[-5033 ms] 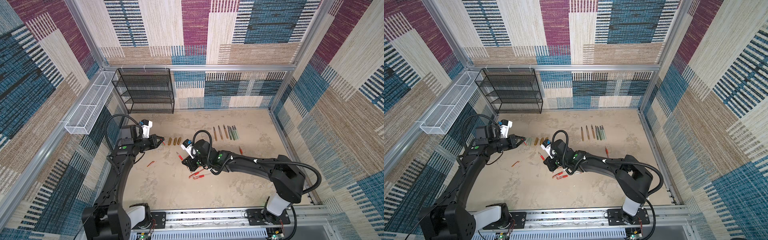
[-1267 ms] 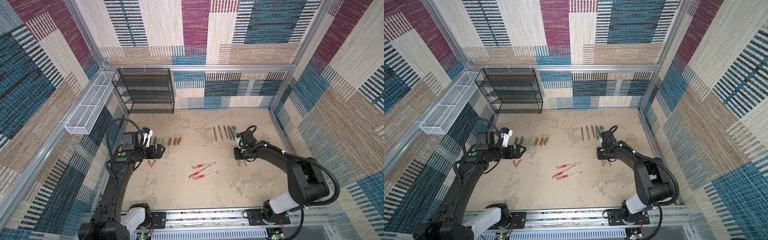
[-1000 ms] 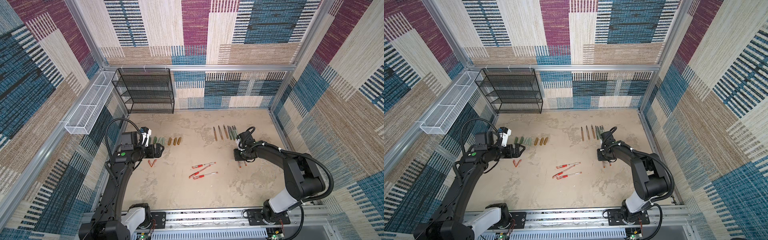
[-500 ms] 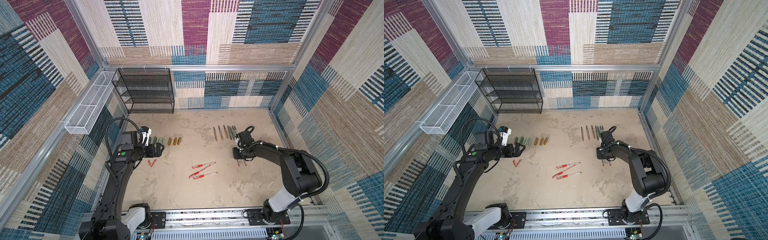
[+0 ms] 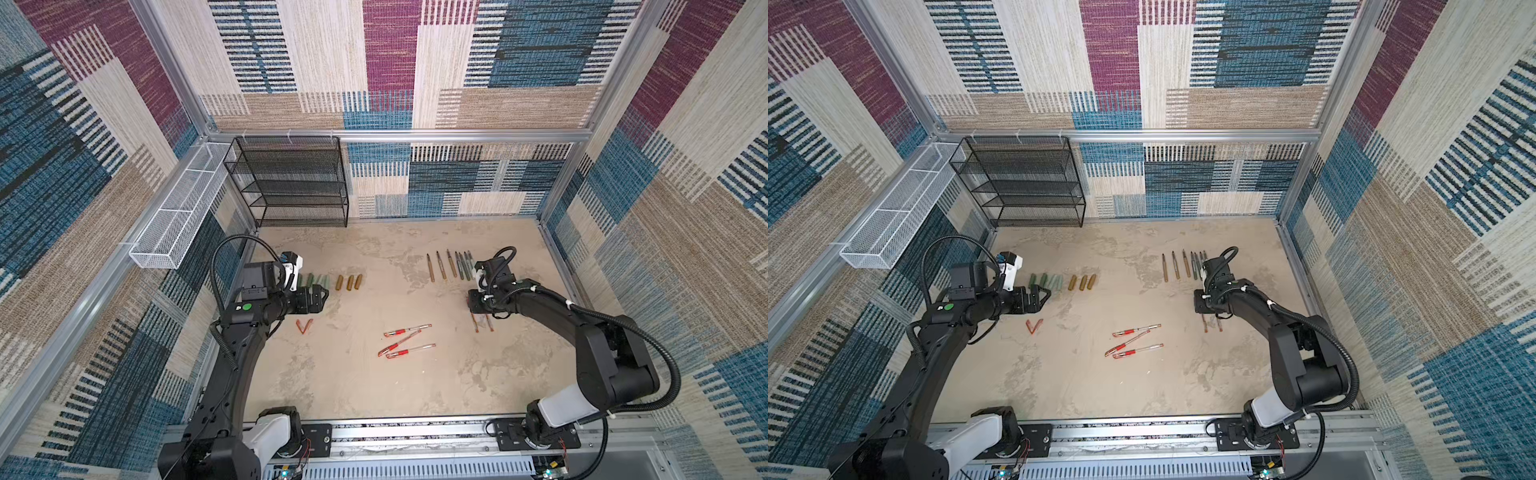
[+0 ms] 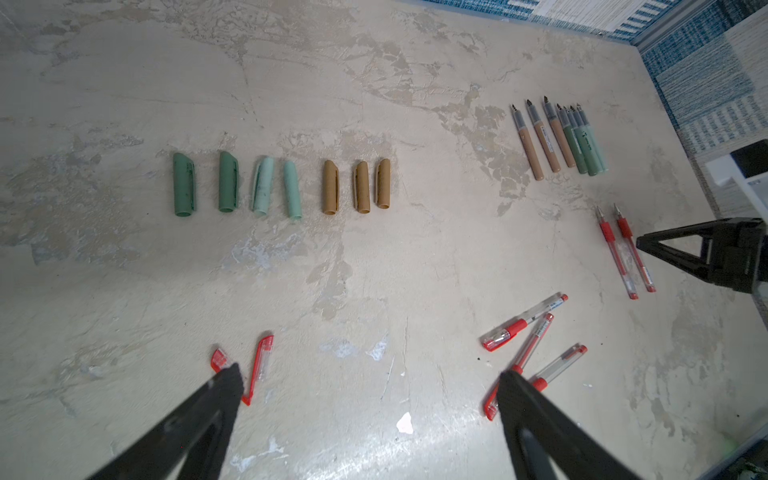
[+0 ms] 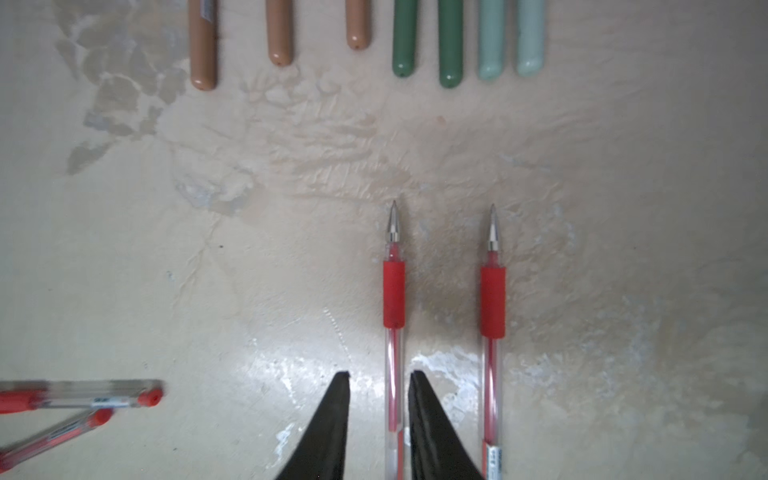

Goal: Open the pen caps
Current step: 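Reach the right gripper to the red pen cluster, grasp one and lift it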

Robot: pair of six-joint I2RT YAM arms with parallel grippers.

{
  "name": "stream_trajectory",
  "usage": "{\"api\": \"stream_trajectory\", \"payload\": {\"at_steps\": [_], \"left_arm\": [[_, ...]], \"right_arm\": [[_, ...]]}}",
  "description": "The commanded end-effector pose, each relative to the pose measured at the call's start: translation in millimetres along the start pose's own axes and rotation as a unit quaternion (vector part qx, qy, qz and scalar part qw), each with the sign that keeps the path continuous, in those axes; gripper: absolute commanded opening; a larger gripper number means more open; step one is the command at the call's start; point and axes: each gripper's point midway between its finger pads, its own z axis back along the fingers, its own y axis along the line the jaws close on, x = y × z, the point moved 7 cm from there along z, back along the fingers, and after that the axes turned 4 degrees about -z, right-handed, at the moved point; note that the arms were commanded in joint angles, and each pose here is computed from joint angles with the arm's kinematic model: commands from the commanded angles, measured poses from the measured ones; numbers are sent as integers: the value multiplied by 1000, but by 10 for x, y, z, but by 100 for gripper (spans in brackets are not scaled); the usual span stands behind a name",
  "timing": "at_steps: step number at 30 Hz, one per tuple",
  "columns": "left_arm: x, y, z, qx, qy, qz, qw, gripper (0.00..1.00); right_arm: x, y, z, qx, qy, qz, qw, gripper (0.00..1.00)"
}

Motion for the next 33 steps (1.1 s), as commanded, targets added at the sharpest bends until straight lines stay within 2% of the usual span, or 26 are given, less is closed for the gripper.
{"api": "stream_trajectory", "payload": {"at_steps": [1, 4, 7, 12, 16, 24, 33], "left_arm": [[30, -4, 1, -3, -11, -2, 1000, 99], [30, -5, 1, -3, -12, -2, 1000, 99], [38, -7, -1, -5, -14, -2, 1000, 99], [40, -15, 17, -5, -16, -4, 1000, 99], [33, -7, 20, -2, -15, -5, 1000, 99], [32, 1, 25, -2, -14, -3, 1000, 99], [54, 5, 39, 0, -14, -2, 1000, 99]], "right_arm": [[5, 147, 128, 50, -20, 6, 999, 31], [-4, 354, 218, 92, -34, 42, 994, 39], [-22, 587, 225, 97, -36, 94, 990, 46], [-42, 886, 182, 109, -32, 152, 982, 50], [-134, 1230, 193, 140, -35, 243, 959, 55], [-254, 1579, 32, 157, 8, 345, 925, 55], [-503, 1744, -302, 150, 83, 407, 897, 52]]}}
